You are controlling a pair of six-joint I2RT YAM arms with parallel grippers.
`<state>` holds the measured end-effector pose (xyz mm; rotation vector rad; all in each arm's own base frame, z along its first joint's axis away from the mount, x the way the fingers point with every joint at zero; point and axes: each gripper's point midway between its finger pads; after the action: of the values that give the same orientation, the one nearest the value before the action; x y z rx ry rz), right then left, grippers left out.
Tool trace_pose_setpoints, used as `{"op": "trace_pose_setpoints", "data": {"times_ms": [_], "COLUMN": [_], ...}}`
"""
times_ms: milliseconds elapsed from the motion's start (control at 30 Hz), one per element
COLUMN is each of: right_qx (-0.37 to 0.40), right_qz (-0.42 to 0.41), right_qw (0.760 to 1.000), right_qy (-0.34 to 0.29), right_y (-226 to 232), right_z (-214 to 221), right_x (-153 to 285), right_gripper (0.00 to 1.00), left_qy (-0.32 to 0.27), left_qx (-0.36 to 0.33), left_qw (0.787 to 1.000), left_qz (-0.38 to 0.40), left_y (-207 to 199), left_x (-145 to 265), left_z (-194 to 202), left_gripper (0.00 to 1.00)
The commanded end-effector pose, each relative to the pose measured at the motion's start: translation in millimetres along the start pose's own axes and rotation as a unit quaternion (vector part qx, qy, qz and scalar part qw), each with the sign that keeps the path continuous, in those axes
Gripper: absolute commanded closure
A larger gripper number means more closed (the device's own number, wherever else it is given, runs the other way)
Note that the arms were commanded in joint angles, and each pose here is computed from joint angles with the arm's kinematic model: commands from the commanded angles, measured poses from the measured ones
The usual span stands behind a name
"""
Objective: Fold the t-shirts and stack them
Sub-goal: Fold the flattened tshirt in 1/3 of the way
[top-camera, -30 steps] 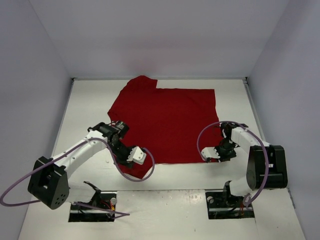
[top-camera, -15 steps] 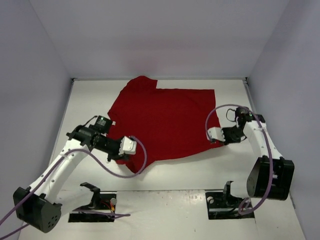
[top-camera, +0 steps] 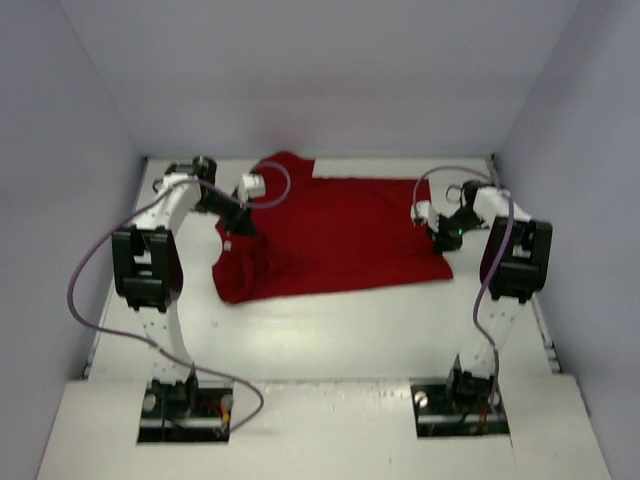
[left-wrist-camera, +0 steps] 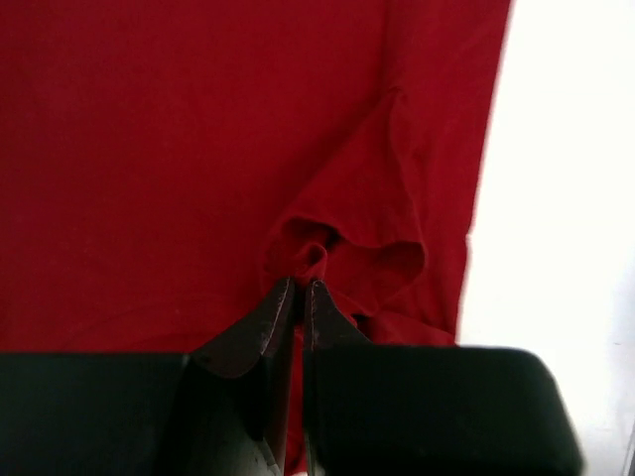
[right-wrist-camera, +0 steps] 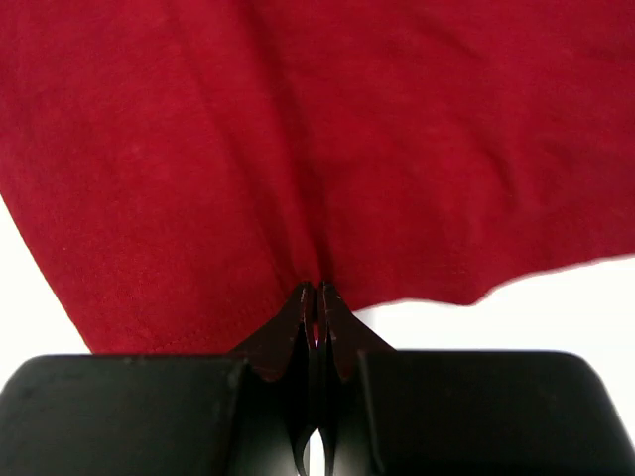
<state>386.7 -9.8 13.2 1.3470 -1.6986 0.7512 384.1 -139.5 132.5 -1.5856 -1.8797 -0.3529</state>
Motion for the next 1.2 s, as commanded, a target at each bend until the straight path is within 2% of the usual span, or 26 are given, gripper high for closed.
{"op": "trace_pose_setpoints", "data": {"times_ms": [0,67,100,167,233,300,367,433,467,567,633,733,800,1000,1167], "right_qx": [-0.06,-0.077,-0.082,-0.098,-0.105,-0.108,-0.109,-0.1,-0.101,-0.076,-0.043,-0.01,0.003,-0.049,-0.044], "right_qz": [-0.006,-0.013,-0.012,-0.009,-0.004,0.007,0.02,0.045,0.045,0.082,0.079,0.075,0.06,0.027,0.027], "right_qw": [0.998,0.997,0.997,0.995,0.994,0.994,0.994,0.994,0.994,0.992,0.993,0.991,0.99,0.982,0.967], "right_qy": [-0.009,-0.007,-0.005,-0.004,-0.006,-0.003,0.002,0.003,0.0,-0.055,-0.081,-0.108,-0.128,-0.183,-0.251], "right_y": [-9.7,-11.5,-13.6,-15.4,-16.6,-18.5,-20.0,-23.8,-23.4,-23.4,-14.7,1.0,17.0,44.3,67.9], "right_z": [-1.2,3.5,4.5,4.1,1.1,-4.6,-7.5,-14.9,-15.5,-64.2,-109.1,-166.6,-212.0,-299.1,-368.8], "right_x": [-8.0,-17.3,-19.2,-19.2,-15.7,-7.4,2.3,22.0,23.1,58.9,61.0,58.4,38.6,-32.7,-69.9], "right_gripper": [1.0,1.0,0.94,0.68,0.66,0.61,0.55,0.55,0.54,0.54,0.54,0.55,0.55,0.62,0.64], "left_qy": [0.017,0.024,0.027,0.029,0.03,0.036,0.034,0.032,0.03,0.004,-0.005,-0.015,-0.023,0.0,-0.073], "left_qx": [0.027,0.038,0.036,0.037,0.044,0.038,0.026,0.008,0.003,-0.026,-0.035,-0.013,0.025,0.135,0.234], "left_qw": [0.999,0.999,0.999,0.999,0.999,0.999,0.999,0.998,0.997,0.996,0.995,0.995,0.995,0.988,0.965], "left_qz": [0.008,0.011,0.012,0.009,0.004,-0.015,-0.032,-0.055,-0.066,-0.088,-0.095,-0.094,-0.097,-0.079,-0.095], "left_y": [25.3,35.7,40.8,49.3,56.3,68.6,76.1,83.3,85.6,75.7,58.5,34.0,23.3,-24.2,-15.1], "left_x": [-15.0,-23.1,-26.7,-31.6,-33.5,-29.0,-20.8,-8.6,-1.6,27.1,42.4,55.9,66.8,55.9,66.0], "left_z": [10.7,19.7,23.5,25.6,25.6,20.4,11.4,-2.7,-9.2,-37.2,-46.5,-42.2,-29.0,22.4,36.1], "left_gripper": [1.0,1.0,1.0,0.9,0.87,0.75,0.71,0.6,0.57,0.44,0.38,0.37,0.37,0.36,0.35]}}
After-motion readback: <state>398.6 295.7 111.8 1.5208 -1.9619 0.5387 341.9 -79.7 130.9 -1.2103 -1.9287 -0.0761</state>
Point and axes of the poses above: each gripper's point midway between its finger pads, its own x axis back along the fingers, its own y axis along the line the jaws close on, z = x × y, and after that the axes turned 3 degrees about -x, right-handed
